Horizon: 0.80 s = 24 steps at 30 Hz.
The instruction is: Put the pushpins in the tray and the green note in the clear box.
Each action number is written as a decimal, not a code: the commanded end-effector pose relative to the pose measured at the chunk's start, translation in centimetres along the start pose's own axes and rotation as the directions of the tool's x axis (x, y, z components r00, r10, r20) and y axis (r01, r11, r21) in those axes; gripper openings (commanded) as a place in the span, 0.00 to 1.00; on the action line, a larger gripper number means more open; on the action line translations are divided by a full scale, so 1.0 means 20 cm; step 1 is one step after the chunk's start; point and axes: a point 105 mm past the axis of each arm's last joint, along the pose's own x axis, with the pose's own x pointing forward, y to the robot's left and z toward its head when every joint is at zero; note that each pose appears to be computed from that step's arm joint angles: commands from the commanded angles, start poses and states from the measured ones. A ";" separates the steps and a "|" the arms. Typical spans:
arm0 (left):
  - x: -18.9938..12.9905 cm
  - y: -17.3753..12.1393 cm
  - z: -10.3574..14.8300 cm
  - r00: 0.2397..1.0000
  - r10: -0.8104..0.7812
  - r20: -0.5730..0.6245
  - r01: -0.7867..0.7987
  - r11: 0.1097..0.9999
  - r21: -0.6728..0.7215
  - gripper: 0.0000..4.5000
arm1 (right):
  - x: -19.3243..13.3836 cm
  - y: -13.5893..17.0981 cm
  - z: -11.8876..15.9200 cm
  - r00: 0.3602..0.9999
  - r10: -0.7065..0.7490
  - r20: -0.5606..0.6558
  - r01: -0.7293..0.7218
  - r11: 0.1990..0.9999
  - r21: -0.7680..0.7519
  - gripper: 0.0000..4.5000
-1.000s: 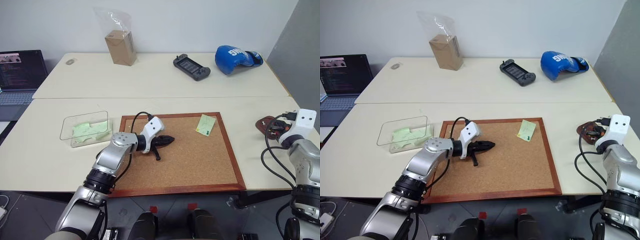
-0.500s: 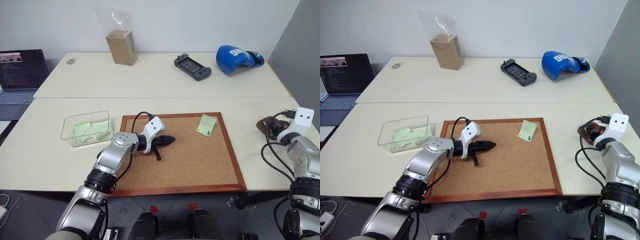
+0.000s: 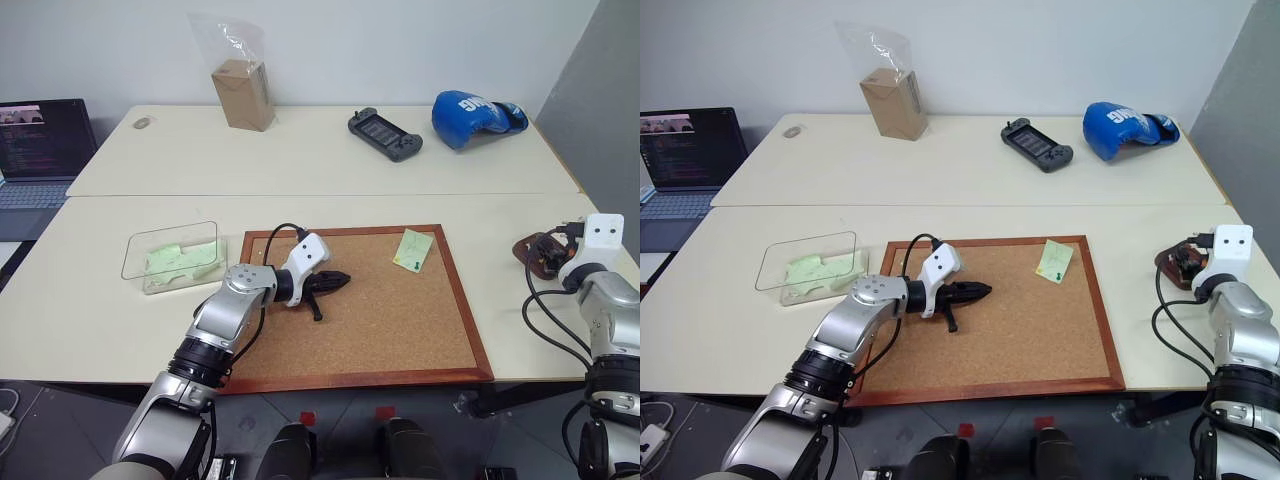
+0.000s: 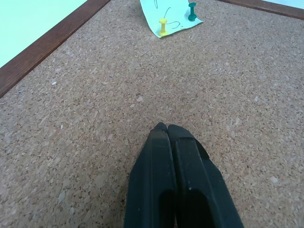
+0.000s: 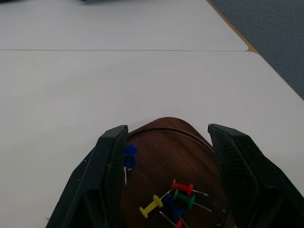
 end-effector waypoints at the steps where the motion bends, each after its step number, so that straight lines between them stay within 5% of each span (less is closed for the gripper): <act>1: 0.01 -0.02 -0.05 0.999 -0.010 -0.046 0.010 1.000 0.003 0.00 | 0.01 -0.03 0.05 0.999 -0.011 0.034 0.011 1.000 -0.017 0.63; 11: 0.01 -0.02 -0.05 0.999 -0.008 -0.048 0.008 1.000 0.007 0.00 | 0.01 -0.06 0.09 0.997 -0.031 0.064 0.032 0.999 -0.008 0.63; 17: 0.02 -0.02 -0.05 0.999 -0.010 -0.044 0.011 1.000 0.007 0.00 | -0.02 -0.04 0.23 0.983 -0.011 0.185 0.010 1.000 0.002 0.63; 24: 0.02 -0.02 -0.05 0.999 -0.014 -0.052 0.014 1.000 0.004 0.00 | -0.13 0.36 0.26 0.885 0.421 0.199 -0.394 0.905 -0.162 0.63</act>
